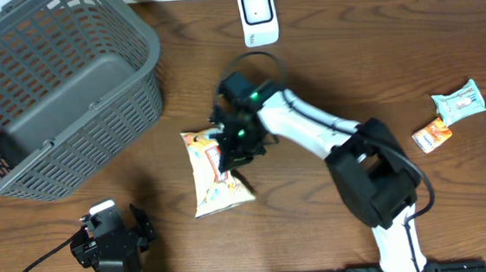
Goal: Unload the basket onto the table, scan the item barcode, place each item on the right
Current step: 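Close the right gripper on the snack bag's edge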
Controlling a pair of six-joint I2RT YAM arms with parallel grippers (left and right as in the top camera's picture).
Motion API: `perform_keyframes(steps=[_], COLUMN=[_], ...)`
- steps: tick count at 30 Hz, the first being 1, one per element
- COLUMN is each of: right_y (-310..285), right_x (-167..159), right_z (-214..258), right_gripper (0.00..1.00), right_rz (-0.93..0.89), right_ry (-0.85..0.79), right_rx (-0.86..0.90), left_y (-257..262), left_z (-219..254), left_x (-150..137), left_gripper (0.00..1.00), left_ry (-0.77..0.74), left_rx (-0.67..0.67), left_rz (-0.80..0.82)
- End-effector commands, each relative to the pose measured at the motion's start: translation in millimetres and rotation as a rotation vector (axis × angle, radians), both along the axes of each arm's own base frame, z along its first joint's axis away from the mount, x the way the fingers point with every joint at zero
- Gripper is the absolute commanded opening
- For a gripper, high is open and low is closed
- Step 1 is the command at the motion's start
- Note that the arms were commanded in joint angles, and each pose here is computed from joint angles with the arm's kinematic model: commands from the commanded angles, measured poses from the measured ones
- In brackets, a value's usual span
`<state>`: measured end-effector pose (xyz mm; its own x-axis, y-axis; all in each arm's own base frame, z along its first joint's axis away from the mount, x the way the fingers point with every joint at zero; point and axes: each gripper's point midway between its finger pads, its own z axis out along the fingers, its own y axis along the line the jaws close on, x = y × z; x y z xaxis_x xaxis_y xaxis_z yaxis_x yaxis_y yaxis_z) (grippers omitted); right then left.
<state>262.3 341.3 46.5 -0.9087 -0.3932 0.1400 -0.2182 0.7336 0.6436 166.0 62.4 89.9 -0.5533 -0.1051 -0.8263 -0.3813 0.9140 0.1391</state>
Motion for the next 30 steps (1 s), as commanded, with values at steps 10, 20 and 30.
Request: perform_keyframes(steps=[10, 20, 30], right_y=[-115.0, -77.9, -9.5], right_x=[22.9, 14.3, 4.3], right_z=[-27.1, 29.6, 28.4], right_gripper=[0.01, 0.10, 0.99], right_rz=[-0.203, -0.133, 0.012], right_ry=[-0.006, -0.175, -0.391], right_rx=[-0.522, -0.385, -0.278], left_y=[1.4, 1.4, 1.4], left_z=[-14.1, -14.1, -14.0], left_x=[-6.8, -6.8, -6.8], left_gripper=[1.00, 1.00, 1.00], left_ry=[0.053, 0.053, 0.052], left_rx=[0.004, 0.004, 0.004], left_rz=[0.007, 0.007, 0.007])
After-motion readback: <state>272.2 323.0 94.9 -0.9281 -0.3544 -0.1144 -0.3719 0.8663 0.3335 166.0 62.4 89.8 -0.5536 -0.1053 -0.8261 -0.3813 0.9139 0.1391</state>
